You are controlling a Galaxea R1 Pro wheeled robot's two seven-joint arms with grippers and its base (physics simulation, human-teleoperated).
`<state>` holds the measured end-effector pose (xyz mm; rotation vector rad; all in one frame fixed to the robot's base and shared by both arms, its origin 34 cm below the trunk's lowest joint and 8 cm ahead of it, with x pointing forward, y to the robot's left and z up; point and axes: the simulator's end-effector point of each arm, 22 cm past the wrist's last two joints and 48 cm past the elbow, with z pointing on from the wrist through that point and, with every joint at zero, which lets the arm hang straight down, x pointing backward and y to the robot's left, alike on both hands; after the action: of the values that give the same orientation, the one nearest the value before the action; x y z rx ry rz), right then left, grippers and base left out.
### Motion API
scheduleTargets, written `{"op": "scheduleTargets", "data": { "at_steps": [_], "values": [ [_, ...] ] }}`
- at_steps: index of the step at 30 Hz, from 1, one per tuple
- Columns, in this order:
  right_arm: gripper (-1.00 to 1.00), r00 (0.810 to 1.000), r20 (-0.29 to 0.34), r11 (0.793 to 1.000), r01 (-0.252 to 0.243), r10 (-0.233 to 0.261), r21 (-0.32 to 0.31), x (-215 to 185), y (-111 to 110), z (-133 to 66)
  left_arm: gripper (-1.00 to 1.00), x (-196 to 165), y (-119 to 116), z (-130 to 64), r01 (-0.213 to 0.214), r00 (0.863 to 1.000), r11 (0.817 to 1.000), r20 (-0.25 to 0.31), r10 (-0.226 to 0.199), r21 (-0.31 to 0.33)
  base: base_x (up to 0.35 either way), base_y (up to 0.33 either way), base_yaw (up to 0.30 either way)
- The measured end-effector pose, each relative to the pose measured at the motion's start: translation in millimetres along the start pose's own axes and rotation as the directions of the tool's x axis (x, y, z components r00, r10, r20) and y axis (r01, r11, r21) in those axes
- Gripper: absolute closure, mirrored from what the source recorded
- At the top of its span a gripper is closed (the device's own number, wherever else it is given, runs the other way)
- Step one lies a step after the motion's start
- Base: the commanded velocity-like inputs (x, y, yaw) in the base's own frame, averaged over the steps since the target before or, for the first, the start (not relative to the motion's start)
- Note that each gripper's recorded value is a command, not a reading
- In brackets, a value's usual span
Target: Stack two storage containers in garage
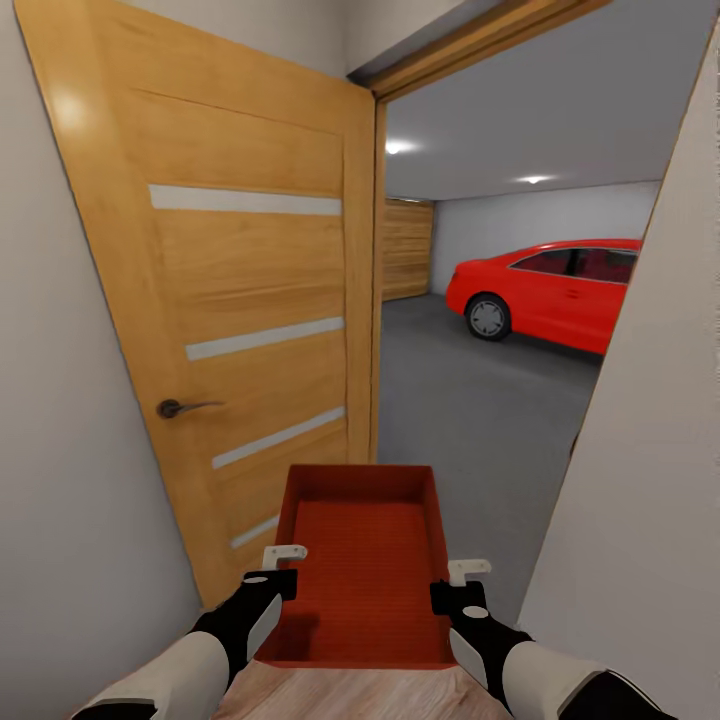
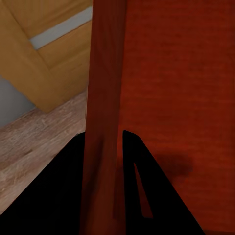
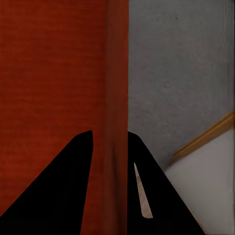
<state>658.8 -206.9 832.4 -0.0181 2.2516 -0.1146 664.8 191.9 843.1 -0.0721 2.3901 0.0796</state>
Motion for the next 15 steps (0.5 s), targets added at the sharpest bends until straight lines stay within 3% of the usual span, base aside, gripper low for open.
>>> {"op": "scheduleTargets", "data": {
  "at_steps": [15],
  "values": [
    [1.0,1.0,0.0,1.0,0.0,0.0,0.0,0.1,0.0,0.0,1.0,0.1,0.0,0.0,0.0,1.0,1.0,0.0,0.0,0.0,0.119,0.099,-0.242]
  ]
}}
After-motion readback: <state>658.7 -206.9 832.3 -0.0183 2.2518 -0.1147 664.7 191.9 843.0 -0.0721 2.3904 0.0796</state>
